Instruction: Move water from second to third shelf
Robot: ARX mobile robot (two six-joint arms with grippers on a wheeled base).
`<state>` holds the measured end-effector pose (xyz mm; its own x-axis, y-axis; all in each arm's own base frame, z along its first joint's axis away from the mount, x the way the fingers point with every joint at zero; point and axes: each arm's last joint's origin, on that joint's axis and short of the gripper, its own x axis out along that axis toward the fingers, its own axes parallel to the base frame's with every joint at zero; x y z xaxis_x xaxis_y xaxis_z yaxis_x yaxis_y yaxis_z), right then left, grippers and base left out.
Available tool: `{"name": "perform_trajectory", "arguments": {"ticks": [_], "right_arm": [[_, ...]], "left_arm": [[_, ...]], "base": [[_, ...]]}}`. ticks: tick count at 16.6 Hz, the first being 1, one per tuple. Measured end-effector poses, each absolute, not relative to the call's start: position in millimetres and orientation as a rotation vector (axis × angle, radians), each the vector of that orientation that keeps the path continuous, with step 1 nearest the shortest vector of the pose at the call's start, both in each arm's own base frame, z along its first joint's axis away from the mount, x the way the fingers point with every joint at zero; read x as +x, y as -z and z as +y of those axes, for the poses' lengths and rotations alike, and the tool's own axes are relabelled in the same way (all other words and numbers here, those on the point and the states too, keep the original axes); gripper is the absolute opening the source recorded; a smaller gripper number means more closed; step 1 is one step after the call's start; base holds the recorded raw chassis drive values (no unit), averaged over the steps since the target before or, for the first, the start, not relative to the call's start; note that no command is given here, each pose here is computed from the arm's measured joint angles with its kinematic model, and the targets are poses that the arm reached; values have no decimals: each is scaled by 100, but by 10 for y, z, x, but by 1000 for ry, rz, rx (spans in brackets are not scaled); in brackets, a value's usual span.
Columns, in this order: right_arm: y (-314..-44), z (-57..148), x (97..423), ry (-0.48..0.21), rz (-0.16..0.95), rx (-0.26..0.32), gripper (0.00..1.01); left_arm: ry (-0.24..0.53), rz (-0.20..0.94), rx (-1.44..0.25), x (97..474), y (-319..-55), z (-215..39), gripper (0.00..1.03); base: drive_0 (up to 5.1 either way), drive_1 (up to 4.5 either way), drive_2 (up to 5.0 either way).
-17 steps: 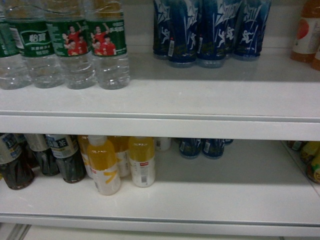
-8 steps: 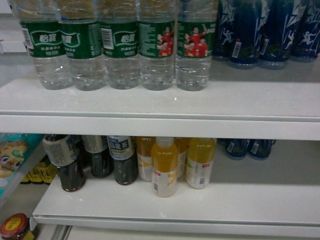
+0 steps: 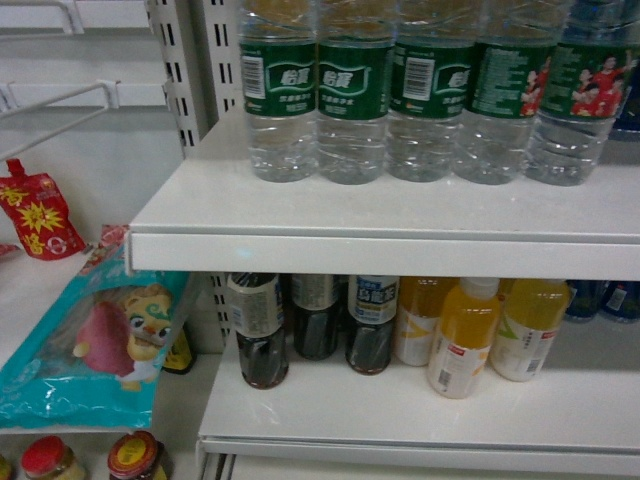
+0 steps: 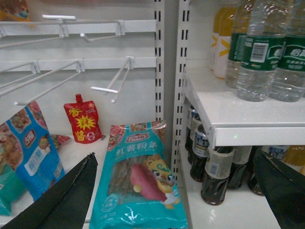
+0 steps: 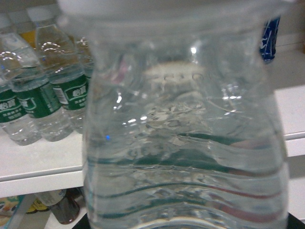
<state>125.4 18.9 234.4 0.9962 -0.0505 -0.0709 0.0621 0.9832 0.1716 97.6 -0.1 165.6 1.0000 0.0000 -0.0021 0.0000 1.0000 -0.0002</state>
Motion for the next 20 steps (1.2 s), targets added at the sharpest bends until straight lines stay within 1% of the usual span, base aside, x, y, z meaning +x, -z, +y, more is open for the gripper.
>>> {"name": "perform_trajectory", "arguments": {"ticks": [5, 7, 9, 11, 20], "right_arm": [[-2345, 189, 1253, 56, 66, 176, 43], [-2343, 189, 1253, 56, 68, 175, 43], [-2353, 196, 1251, 35, 60, 180, 43], [-2346, 189, 1253, 57, 65, 177, 43], [-2346, 189, 1253, 56, 65, 177, 43]], "left_arm": [[0, 0, 0, 976, -1658, -1, 98], [-1, 0, 0, 976, -1659, -1, 98], [-3, 1, 0, 976, -1657, 0, 98], [-2, 4, 0, 976, -1654, 0, 98], [0, 2, 0, 976, -1655, -1, 98]], "base": [[-493, 242, 242], [0, 0, 0], [0, 0, 0], [0, 0, 0], [0, 0, 0]]}}
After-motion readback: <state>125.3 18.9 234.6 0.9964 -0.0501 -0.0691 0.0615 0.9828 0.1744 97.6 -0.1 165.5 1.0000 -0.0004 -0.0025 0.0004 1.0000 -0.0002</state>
